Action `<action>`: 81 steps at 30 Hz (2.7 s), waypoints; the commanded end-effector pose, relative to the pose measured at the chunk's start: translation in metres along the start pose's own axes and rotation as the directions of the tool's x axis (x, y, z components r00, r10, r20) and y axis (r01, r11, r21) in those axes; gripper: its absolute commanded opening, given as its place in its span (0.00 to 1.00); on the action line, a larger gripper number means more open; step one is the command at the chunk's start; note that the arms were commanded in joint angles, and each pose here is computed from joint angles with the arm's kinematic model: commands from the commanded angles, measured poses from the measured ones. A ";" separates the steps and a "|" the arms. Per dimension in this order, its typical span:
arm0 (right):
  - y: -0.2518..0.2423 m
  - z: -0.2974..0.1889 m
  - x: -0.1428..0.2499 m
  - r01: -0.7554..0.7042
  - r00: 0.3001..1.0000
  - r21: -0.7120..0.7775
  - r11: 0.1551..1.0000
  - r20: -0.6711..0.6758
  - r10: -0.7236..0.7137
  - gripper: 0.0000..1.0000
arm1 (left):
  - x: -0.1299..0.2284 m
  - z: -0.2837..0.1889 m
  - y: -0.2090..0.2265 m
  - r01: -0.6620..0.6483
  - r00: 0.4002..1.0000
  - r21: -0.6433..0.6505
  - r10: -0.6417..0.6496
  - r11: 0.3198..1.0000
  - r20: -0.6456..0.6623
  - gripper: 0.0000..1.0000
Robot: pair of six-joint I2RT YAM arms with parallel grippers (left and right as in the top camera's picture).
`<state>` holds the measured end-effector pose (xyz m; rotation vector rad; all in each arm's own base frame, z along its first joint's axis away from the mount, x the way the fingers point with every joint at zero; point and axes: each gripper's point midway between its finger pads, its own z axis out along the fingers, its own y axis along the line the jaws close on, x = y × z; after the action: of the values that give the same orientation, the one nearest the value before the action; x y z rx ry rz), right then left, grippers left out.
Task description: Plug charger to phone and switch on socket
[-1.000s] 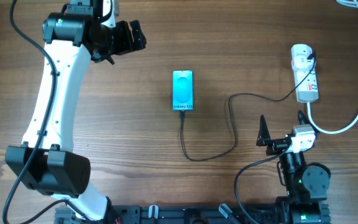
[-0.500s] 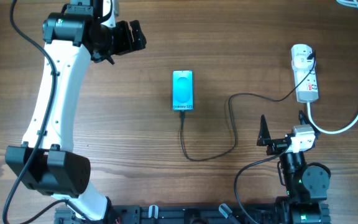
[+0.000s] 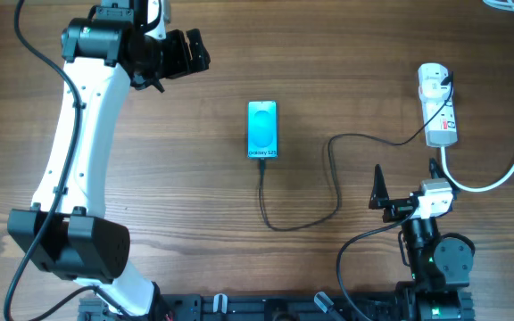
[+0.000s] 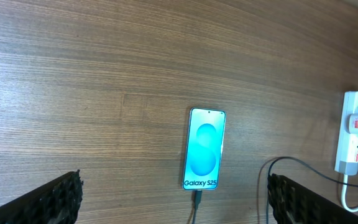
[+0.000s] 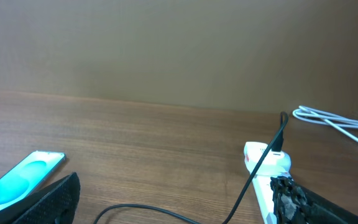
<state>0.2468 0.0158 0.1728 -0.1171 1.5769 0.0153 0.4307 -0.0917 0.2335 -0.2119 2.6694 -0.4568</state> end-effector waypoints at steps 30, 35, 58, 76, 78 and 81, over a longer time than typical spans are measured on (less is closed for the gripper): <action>0.000 -0.001 -0.002 -0.015 1.000 0.004 1.000 0.010 0.015 1.00 | 0.110 -0.127 0.057 -0.017 0.893 -0.166 0.089 0.986 0.441 1.00; 0.000 -0.001 -0.002 -0.015 1.000 0.004 1.000 0.010 0.015 1.00 | 0.150 -0.134 0.066 -0.064 0.760 -0.048 0.080 0.997 0.645 1.00; 0.000 -0.001 -0.002 -0.015 1.000 0.004 1.000 0.010 0.015 1.00 | 0.169 -0.102 0.103 -0.070 0.533 -0.023 0.057 0.997 0.844 1.00; 0.000 -0.001 -0.002 -0.015 1.000 0.004 1.000 0.010 0.015 1.00 | 0.167 -0.078 0.118 -0.114 0.448 -0.080 0.123 0.990 0.886 1.00; 0.000 -0.001 -0.002 -0.015 1.000 0.005 1.000 0.010 0.015 1.00 | 0.163 -0.080 0.117 -0.125 0.406 -0.079 0.124 0.989 0.906 1.00; 0.000 -0.001 -0.002 -0.015 1.000 0.004 1.000 0.010 0.015 1.00 | 0.160 -0.080 0.117 -0.139 0.355 -0.078 0.123 0.987 0.927 1.00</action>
<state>0.2467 0.0158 0.1732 -0.1174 1.5750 0.0155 0.2417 0.0062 0.2069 -0.1961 1.5084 -0.1917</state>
